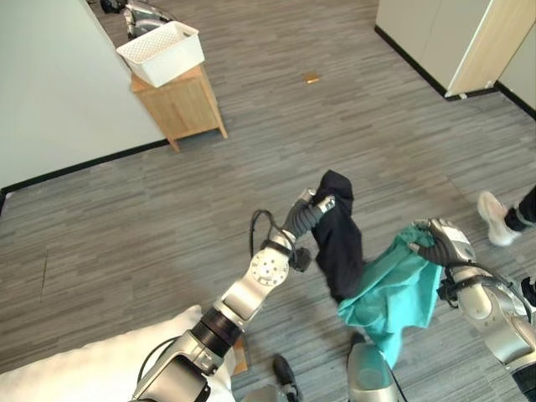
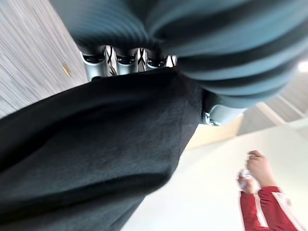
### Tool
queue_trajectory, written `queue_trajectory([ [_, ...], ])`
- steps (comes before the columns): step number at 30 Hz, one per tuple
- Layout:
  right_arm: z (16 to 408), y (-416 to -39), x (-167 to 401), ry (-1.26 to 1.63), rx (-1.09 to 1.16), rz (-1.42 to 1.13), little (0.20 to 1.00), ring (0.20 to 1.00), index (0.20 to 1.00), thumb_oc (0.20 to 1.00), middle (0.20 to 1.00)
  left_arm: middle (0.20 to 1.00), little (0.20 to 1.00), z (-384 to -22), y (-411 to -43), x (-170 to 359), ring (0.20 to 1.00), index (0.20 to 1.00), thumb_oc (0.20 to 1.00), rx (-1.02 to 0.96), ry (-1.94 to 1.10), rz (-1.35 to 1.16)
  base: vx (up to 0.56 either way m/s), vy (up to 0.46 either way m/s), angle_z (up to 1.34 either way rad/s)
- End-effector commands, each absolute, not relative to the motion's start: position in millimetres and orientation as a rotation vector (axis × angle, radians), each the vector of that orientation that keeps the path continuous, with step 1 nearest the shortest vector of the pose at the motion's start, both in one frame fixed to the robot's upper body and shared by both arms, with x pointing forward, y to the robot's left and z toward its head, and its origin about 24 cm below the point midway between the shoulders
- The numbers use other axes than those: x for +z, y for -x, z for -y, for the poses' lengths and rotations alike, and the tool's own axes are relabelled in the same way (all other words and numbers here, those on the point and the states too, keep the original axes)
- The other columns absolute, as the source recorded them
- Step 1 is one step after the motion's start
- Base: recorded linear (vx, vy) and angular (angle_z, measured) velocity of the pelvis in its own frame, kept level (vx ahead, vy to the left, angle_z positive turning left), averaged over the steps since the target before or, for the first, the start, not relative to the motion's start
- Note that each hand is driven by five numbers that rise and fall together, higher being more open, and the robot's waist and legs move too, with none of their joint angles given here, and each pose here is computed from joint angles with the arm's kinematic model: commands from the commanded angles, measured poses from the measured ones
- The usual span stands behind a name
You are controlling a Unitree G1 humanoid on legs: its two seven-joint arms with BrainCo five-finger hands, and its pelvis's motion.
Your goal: Pick up bed clothes into laundry basket.
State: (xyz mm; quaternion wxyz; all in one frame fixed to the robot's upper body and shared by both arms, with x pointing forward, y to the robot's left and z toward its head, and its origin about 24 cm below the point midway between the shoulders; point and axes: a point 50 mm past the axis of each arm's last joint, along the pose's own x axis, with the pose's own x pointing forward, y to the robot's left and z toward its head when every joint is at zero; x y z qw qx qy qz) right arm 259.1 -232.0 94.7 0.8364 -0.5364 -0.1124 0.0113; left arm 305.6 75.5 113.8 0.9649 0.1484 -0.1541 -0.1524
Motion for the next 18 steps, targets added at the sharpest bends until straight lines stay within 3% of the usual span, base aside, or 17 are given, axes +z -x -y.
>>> queue_trajectory([
  [1,243.3,-272.3,127.9,1.176,-0.069,0.327,0.200,0.200,0.200,0.200,0.200,0.200,0.200,-78.4,-305.8,127.3,0.200,0.200,0.200,-0.273,-0.291,0.401,0.23,-0.112,0.47],
  [5,243.0,-273.2,124.2,1.154,-0.071,0.300,0.200,0.200,0.200,0.200,0.200,0.200,0.200,-78.0,-307.3,126.3,0.200,0.200,0.200,-0.267,-0.298,0.401,0.37,-0.194,0.28],
  [11,255.7,-259.4,101.8,1.148,-0.098,0.187,0.200,0.200,0.200,0.200,0.200,0.200,0.200,-69.2,-307.0,126.1,0.200,0.200,0.200,-0.284,-0.299,0.410,0.46,-0.404,0.45],
  [18,250.0,-281.1,153.5,1.235,-0.109,0.379,0.200,0.200,0.200,0.200,0.200,0.200,0.200,-52.4,-309.0,128.2,0.200,0.200,0.200,-0.279,-0.236,0.390,0.16,-0.358,0.54],
])
